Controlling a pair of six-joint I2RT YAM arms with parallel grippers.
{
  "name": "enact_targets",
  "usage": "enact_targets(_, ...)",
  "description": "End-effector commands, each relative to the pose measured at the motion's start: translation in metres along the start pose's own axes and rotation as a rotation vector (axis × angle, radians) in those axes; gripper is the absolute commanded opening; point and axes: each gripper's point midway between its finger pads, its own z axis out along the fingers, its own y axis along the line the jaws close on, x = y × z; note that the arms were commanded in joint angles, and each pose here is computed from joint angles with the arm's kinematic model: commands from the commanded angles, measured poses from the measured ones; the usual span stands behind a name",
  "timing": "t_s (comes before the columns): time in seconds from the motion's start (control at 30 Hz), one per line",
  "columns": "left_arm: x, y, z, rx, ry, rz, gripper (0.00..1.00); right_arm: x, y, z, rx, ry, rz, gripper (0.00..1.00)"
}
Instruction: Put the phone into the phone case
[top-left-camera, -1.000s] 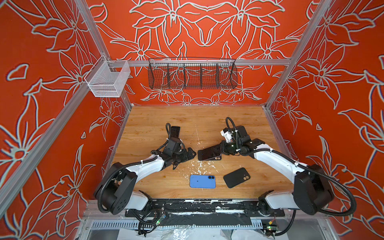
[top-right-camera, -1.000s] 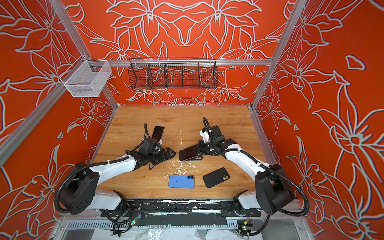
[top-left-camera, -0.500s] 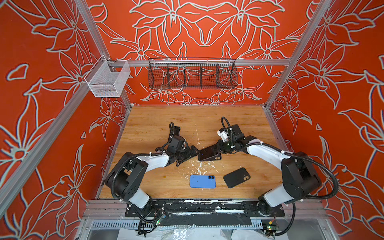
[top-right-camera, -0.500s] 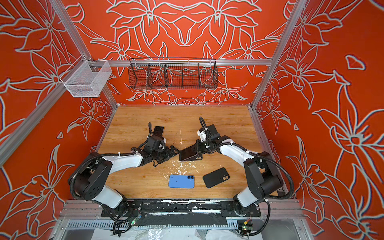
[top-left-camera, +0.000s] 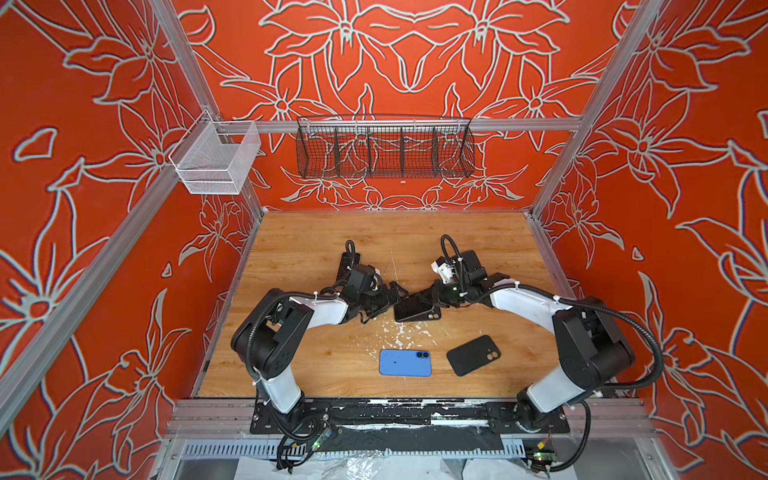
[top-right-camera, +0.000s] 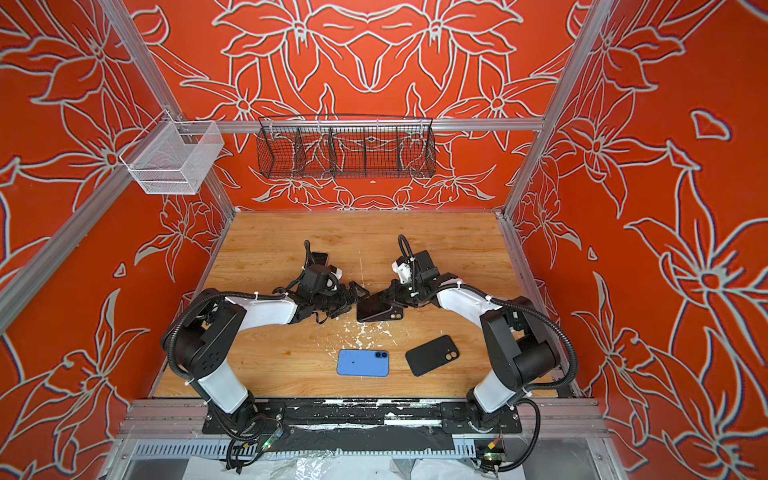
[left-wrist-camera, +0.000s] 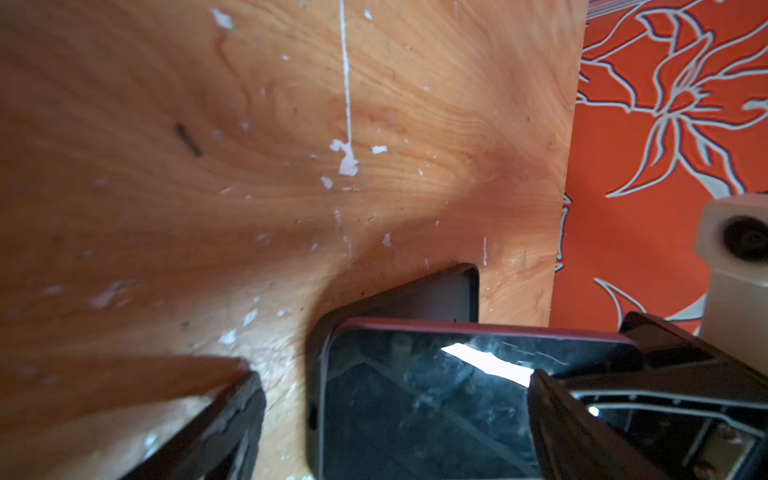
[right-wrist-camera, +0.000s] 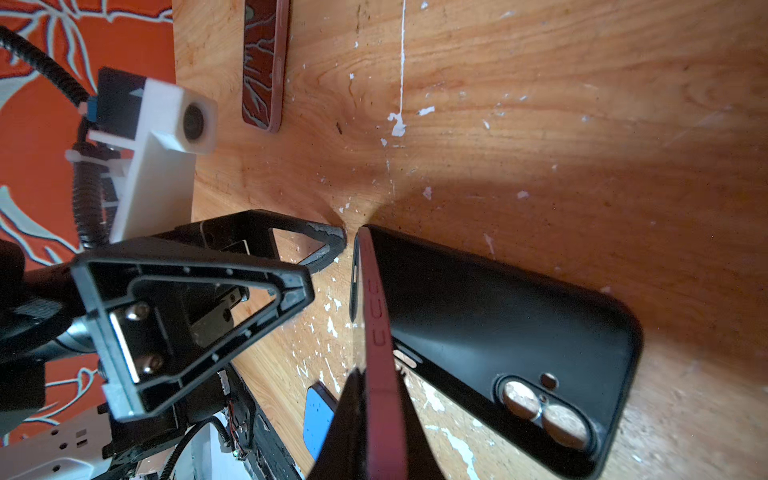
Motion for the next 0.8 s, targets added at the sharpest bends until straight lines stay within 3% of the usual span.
enact_targets(0.0, 0.016, 0.008, 0.014, -0.009, 0.063, -0.047, 0.97, 0.025, -0.042, 0.017, 0.12, 0.048, 0.062, 0.0)
enact_targets(0.47, 0.019, 0.006, 0.015, -0.004, 0.061, -0.049, 0.97, 0.043, -0.087, 0.016, 0.299, 0.058, 0.069, 0.0)
enact_targets(0.77, 0.019, 0.006, 0.014, 0.001, 0.058, -0.052, 0.97, 0.052, -0.102, 0.018, 0.349, 0.065, 0.067, 0.07)
